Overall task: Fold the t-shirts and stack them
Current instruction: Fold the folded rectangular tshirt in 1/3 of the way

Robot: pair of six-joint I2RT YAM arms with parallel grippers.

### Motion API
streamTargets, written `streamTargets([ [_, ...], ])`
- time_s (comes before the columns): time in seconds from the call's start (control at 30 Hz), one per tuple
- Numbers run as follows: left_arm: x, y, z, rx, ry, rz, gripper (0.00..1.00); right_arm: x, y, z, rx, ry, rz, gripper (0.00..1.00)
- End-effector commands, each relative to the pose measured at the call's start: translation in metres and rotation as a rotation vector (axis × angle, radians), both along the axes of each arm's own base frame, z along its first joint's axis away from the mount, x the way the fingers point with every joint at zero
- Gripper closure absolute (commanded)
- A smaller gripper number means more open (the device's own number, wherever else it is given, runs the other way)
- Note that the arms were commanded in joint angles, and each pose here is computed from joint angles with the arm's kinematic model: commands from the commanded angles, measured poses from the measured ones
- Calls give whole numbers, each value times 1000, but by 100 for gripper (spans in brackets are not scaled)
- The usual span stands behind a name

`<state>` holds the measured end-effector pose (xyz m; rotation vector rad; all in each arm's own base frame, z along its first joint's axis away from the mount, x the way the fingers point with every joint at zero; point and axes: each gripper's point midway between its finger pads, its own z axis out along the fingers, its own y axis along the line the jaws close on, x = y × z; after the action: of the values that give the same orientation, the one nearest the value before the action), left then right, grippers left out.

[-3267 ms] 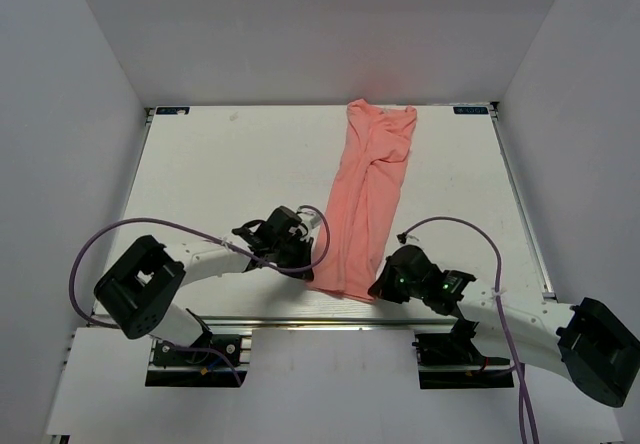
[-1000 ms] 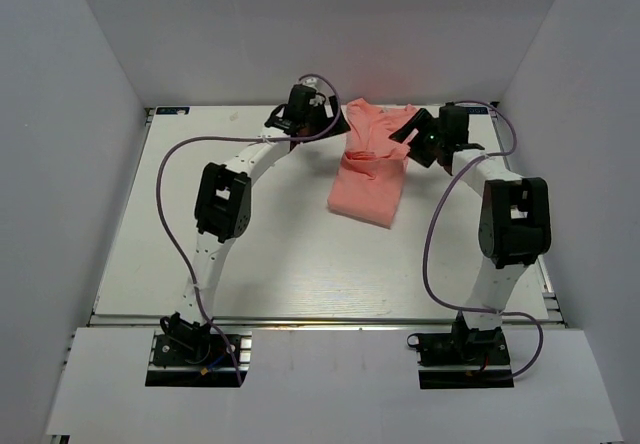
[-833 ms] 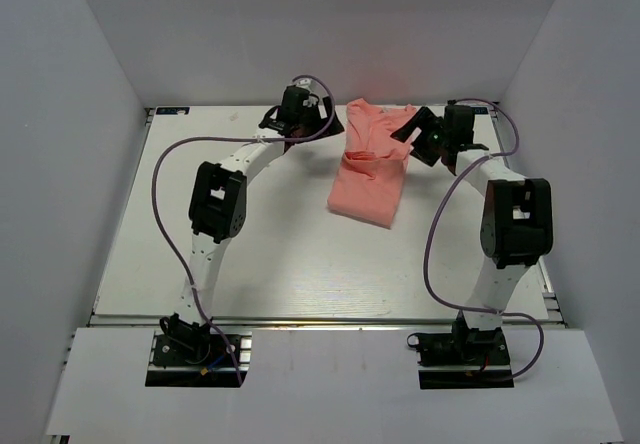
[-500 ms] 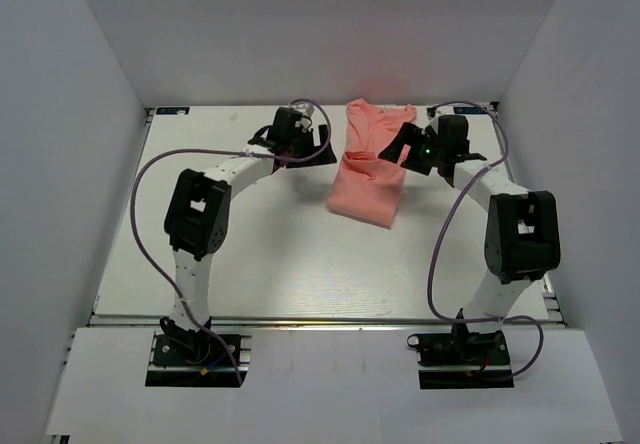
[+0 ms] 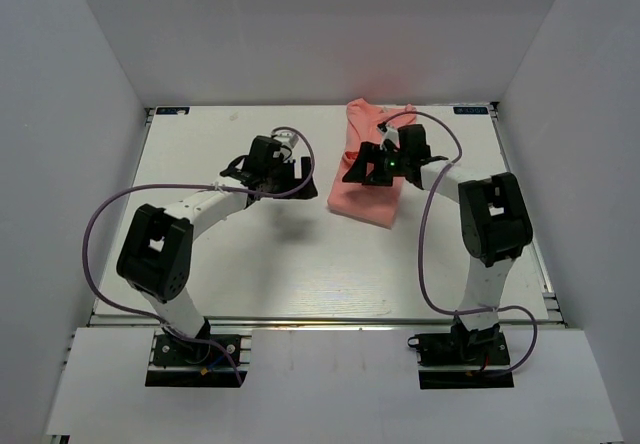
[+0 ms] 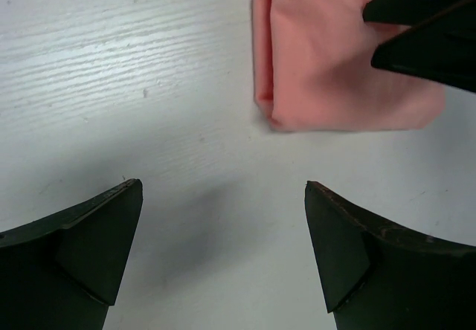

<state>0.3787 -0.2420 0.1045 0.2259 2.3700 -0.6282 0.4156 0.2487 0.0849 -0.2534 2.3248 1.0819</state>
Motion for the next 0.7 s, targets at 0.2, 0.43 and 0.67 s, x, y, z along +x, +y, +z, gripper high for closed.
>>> streamTargets([
  [0.2,-24,20,6,44,-31,-15,0,78,25,44,78,-222,-52,10],
  [0.43,-31,29,-3,97,-2,-18,0,122,20,18,22,-187,-125,10],
  [0.67,-30,29,-4,101,6,-19,0,114,20,-26,8,-97,-126,10],
])
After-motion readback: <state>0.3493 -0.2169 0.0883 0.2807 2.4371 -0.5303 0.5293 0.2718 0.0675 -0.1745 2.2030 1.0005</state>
